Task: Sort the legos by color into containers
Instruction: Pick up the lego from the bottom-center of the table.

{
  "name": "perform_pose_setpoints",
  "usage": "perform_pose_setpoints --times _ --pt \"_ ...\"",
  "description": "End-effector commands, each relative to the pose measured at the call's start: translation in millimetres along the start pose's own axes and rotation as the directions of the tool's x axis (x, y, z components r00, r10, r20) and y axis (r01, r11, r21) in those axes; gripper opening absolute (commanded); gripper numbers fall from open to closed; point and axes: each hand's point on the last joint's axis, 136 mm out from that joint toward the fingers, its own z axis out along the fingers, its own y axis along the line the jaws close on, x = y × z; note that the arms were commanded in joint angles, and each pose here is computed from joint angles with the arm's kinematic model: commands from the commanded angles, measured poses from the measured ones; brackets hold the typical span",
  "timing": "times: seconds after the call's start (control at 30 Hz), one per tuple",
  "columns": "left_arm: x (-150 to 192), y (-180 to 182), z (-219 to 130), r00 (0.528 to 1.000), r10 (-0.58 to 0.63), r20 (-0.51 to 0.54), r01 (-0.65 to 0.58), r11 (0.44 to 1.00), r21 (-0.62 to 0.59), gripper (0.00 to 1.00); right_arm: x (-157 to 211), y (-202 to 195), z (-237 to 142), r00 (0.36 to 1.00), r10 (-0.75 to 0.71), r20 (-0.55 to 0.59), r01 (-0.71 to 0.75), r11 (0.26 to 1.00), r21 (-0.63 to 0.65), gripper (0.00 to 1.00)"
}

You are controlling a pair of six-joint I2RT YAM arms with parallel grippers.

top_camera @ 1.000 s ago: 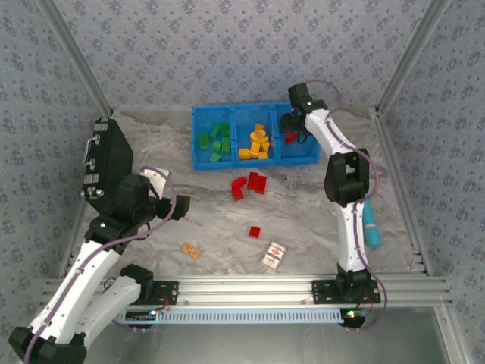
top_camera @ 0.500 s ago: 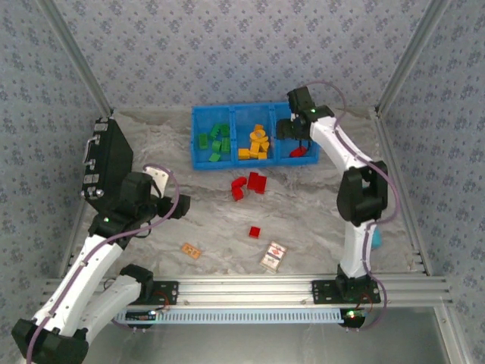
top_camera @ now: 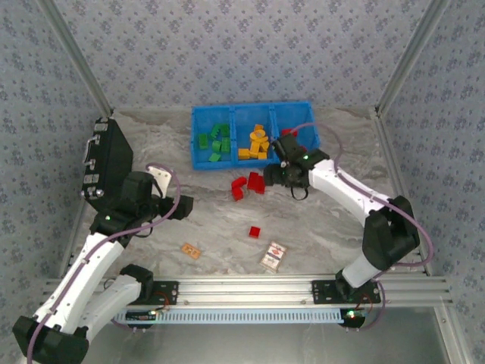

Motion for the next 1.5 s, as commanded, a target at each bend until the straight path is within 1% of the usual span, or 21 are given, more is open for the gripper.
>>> perform_pose_setpoints --times 0.0,0.1,0.2,0.33,0.4,0.47,0.73,0.87,1.1,1.23,1.47 --pt "-9.9 -7.3 -5.7 0.999 0.007 0.044 -0.009 0.999 0.044 1.00 30.7 20.2 7.7 0.989 0.135 -0.063 -0.139 0.988 -0.072 0.86" --pt "-11.4 -7.7 -8.5 0.998 0.007 0.056 -0.009 0.999 0.045 1.00 52.6 38.1 13.0 0.982 0.146 -0.117 -0.158 0.983 -0.097 0.88" --pt "-12.7 -8.3 -11.5 0.998 0.005 0.068 -0.009 0.999 0.048 1.00 71.3 47.8 15.8 0.976 0.154 -0.152 -0.171 0.980 -0.103 0.88" --pt "-14.2 -9.3 -14.1 0.997 0.005 0.081 -0.009 0.999 0.053 1.00 95.7 47.5 22.9 0.966 0.160 -0.203 -0.178 0.981 -0.072 0.88" --pt "-13.4 -10.5 -15.0 0.997 0.002 0.080 -0.007 0.998 0.060 1.00 113.2 47.4 31.3 0.955 0.145 -0.257 -0.163 0.985 -0.050 0.87" --pt "-12.8 -12.8 -15.5 0.997 0.001 0.083 -0.007 0.997 0.071 1.00 124.5 50.5 36.1 0.950 0.121 -0.286 -0.138 0.990 -0.041 0.87" --pt "-11.8 -16.3 -12.7 0.998 0.000 0.070 -0.006 0.996 0.090 1.00 135.6 64.5 47.4 0.948 0.061 -0.313 -0.081 0.995 -0.052 0.90" --pt "-11.1 -17.2 -12.3 0.998 0.000 0.067 -0.007 0.996 0.094 1.00 145.2 58.8 54.2 0.943 0.040 -0.332 -0.046 0.999 -0.011 0.87" --pt "-11.1 -16.9 -11.9 0.998 0.000 0.065 -0.007 0.996 0.093 1.00 162.3 63.2 67.9 0.930 -0.009 -0.367 0.012 1.000 0.004 0.75" --pt "-11.0 -16.7 -11.6 0.998 0.000 0.065 -0.006 0.996 0.091 1.00 164.2 64.2 69.0 0.926 -0.024 -0.376 0.029 1.000 0.008 0.62" --pt "-10.2 -15.8 -9.5 0.998 0.003 0.057 -0.008 0.996 0.086 1.00 170.9 56.2 62.6 0.919 -0.028 -0.392 0.039 0.999 0.022 0.47"
